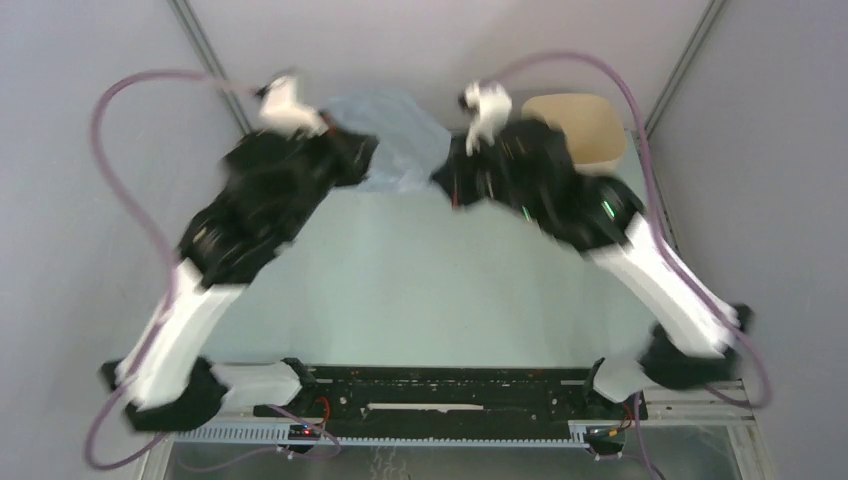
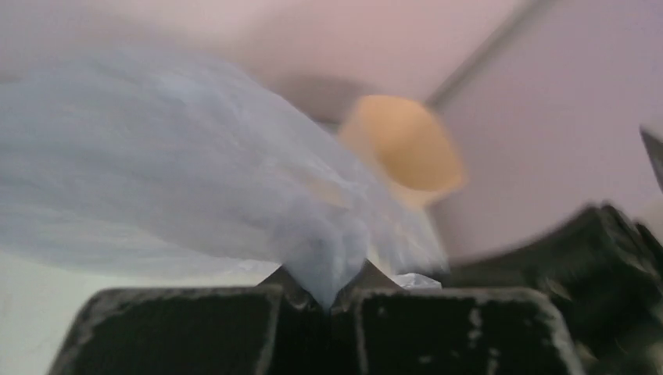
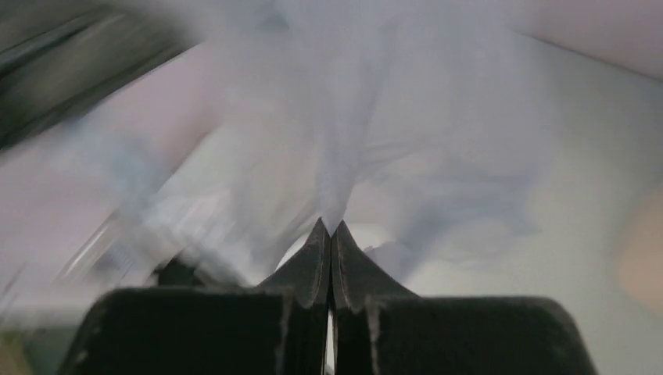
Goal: Put the trash bags into the trash bin
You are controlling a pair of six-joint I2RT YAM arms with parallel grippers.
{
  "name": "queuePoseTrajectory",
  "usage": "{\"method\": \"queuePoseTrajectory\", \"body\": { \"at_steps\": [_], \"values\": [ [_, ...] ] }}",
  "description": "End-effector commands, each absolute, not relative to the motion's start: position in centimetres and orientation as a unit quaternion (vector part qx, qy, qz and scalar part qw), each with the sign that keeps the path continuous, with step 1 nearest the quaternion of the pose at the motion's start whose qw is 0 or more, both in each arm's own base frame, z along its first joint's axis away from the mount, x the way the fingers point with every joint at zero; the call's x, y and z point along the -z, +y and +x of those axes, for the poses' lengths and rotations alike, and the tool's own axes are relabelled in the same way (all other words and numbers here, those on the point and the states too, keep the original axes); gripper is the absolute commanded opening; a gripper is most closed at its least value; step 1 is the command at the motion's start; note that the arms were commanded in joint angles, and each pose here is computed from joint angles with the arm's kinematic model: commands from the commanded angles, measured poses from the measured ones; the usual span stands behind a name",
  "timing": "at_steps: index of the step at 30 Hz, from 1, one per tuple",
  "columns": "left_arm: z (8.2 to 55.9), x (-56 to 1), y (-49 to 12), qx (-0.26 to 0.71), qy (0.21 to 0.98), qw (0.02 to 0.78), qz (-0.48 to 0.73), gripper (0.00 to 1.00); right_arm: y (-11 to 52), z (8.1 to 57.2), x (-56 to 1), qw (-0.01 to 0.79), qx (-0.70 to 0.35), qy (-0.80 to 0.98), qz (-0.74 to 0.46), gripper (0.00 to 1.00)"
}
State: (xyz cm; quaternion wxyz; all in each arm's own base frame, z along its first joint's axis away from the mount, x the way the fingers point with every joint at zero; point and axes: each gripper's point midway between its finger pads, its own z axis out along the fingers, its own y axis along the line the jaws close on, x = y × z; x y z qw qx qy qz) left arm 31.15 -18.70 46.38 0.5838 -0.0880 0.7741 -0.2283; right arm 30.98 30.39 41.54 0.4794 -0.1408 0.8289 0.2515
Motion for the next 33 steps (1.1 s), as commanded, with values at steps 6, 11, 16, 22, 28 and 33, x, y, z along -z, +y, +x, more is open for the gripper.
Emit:
{"method": "queuePoseTrajectory", "body": {
  "at_steps": [6,11,16,22,28,33],
  "values": [
    [20.0,-15.5,-13.5,0.177,0.904,0.36,-0.15,0.0,24.3,22.5,-20.9,0.392,-0.161,0.894,-0.144,0.0],
    [17.2,-7.8,-12.1,0.13,0.939,0.281,-0.148,0.0,24.2,19.1,-11.9,0.266,-0.149,0.939,-0.158,0.0],
    [24.4,-23.6,-11.6,0.173,0.886,0.404,-0.146,0.0,25.2,24.6,-24.4,0.364,-0.185,0.9,-0.156,0.0],
    [23.9,-51.8,-10.6,0.266,0.739,0.611,-0.101,0.0,25.8,24.6,-46.8,0.509,-0.287,0.794,-0.165,0.0],
    [22.8,-42.5,-8.6,0.204,0.766,0.598,-0.12,0.0,27.6,21.9,-42.8,0.534,-0.291,0.771,-0.19,0.0],
    [17.0,-10.6,-12.8,0.163,0.947,0.228,-0.154,0.0,26.8,18.4,-16.0,0.231,-0.25,0.931,-0.133,0.0]
  ]
}}
